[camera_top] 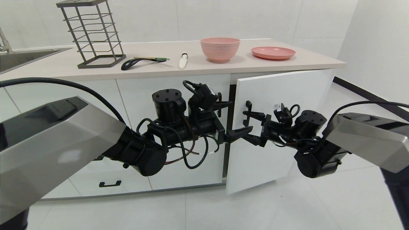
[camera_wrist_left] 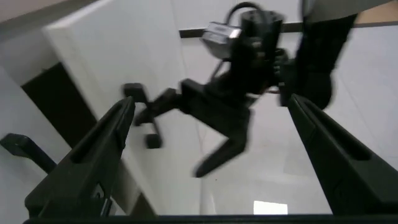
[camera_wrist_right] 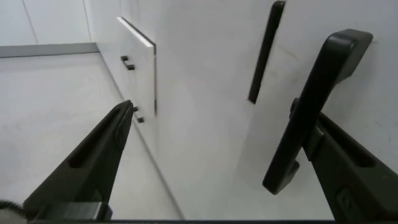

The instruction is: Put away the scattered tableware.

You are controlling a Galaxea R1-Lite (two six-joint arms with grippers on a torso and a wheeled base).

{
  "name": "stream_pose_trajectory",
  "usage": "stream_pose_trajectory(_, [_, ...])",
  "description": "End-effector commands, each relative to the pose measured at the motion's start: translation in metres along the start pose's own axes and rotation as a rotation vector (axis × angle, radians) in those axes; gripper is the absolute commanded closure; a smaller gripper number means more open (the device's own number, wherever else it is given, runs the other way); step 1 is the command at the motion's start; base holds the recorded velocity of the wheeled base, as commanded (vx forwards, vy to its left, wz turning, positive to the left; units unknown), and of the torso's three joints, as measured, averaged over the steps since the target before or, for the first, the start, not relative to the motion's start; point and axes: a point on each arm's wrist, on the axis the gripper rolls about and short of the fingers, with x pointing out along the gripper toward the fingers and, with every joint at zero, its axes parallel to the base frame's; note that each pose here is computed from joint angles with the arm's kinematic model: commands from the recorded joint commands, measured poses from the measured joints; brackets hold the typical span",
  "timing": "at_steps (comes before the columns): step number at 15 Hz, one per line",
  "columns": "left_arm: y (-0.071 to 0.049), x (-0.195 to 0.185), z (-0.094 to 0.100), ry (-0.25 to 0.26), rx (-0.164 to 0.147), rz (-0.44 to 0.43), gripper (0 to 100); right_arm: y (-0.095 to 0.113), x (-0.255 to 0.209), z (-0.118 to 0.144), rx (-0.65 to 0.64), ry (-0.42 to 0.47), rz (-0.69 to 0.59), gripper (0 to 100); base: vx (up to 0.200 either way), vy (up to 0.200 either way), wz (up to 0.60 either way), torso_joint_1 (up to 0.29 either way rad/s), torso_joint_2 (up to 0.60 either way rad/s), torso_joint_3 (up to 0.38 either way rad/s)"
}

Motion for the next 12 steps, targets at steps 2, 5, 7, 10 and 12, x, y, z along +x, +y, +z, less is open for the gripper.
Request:
stream_pose_trajectory(2, [0.014, 0.02, -0.009, 0.002, -0.001, 0.063, 0, 0.045, -0.035, 0.052, 0.016, 0.021, 0.03, 0, 0.0, 0.0, 0.0, 0.0, 0.0, 0.0])
stream_pose_trajectory(5, [0.025, 0.042, -0.01, -0.029, -0.006, 0.061, 0, 0.073, -0.053, 0.055, 0.048, 0.06, 0.057, 0, 0.0, 0.0, 0.0, 0.0, 0.0, 0.0])
stream_pose_trajectory(7, [0.02, 0.059, -0.013, -0.044, -0.003, 0.007, 0, 0.074, -0.057, 0.051, 0.032, 0.07, 0.053, 0, 0.0, 0.0, 0.0, 0.0, 0.0, 0.0])
stream_pose_trajectory(10, [-0.003, 0.078, -0.014, -0.061, -0.006, -0.089, 0, 0.07, -0.055, 0.04, 0.037, 0.082, 0.05, 0, 0.0, 0.0, 0.0, 0.0, 0.0, 0.0])
stream_pose_trajectory(12, [-0.014, 0.084, -0.014, -0.067, -0.006, -0.113, 0, 0.068, -0.056, 0.028, 0.03, 0.099, 0.044, 0, 0.0, 0.0, 0.0, 0.0, 0.0, 0.0])
